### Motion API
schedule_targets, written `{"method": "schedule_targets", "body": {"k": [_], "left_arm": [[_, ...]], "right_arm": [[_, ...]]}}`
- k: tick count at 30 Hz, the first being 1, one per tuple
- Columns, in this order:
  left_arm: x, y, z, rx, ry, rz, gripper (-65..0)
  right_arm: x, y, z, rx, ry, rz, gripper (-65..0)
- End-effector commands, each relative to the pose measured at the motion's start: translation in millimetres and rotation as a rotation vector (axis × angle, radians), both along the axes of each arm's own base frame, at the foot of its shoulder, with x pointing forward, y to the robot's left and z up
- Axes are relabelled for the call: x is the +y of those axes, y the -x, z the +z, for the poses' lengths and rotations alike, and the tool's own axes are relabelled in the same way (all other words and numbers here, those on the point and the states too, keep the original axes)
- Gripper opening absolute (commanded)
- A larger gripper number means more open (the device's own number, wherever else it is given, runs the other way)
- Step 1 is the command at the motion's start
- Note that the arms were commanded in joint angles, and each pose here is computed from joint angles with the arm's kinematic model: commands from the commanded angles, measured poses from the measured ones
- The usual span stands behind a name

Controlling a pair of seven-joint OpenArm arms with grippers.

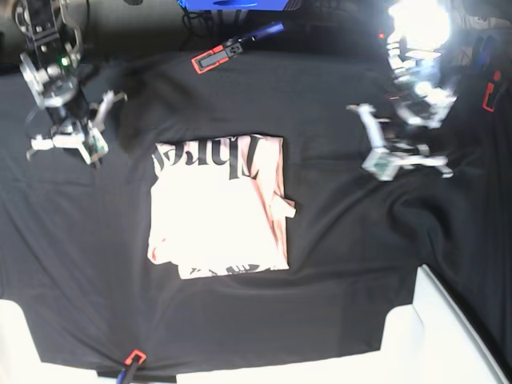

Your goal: Fold the T-shirt properly

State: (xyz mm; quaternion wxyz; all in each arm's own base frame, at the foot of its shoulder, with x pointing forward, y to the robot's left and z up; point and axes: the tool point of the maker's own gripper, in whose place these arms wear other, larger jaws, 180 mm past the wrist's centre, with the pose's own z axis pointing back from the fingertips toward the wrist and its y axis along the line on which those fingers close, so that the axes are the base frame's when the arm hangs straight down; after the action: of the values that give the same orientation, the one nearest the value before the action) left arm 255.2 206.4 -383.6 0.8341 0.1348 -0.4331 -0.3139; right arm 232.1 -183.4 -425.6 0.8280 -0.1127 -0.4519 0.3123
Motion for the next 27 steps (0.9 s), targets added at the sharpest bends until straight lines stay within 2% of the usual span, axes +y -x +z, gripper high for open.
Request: {"method": "schedule_targets", "body": {"k": [1, 3, 6, 11, 13, 15, 20, 22, 25, 27], "left_arm": [[3, 3, 17, -0.047, 0.019, -0.003, -65.0], [9, 22, 24, -0.037, 0.021, -0.002, -65.0], [8, 57, 16, 0.038, 0.0, -0.033, -65.0], [11, 111, -7, 0.177, -0.002, -0.027, -65.0], [12, 135, -16, 0.242, -0.007, -0.025, -65.0], [15, 165, -26, 0.322, -0.009, -0.02, -65.0], [32, 245, -68, 0.555, -0.109, -0.024, -65.0], [35, 270, -90, 0.638, -0.118, -0.004, -65.0], [34, 304, -127, 0.761, -0.092, 0.024, -65.0], [28, 325, -153, 0.85, -0.065, 0.029, -65.0]], "right_arm": [[-2, 2, 12, -0.037, 0.0, 0.007, -65.0], [-5, 18, 17, -0.029, 0.003, -0.001, -65.0], [-7, 43, 26, -0.018, -0.004, -0.03, -65.0], [-26, 85, 25, 0.034, -0.015, -0.184, -65.0], [-34, 106, 14, 0.1, 0.003, -0.216, -65.0], [-40, 135, 1, 0.213, 0.036, -0.252, -65.0], [-52, 194, -31, 0.479, 0.1, -0.384, -65.0], [-51, 212, -44, 0.547, 0.1, -0.413, -65.0], [-52, 233, -72, 0.635, 0.1, -0.431, -65.0], [-43, 257, -102, 0.74, 0.094, -0.41, -65.0]]}}
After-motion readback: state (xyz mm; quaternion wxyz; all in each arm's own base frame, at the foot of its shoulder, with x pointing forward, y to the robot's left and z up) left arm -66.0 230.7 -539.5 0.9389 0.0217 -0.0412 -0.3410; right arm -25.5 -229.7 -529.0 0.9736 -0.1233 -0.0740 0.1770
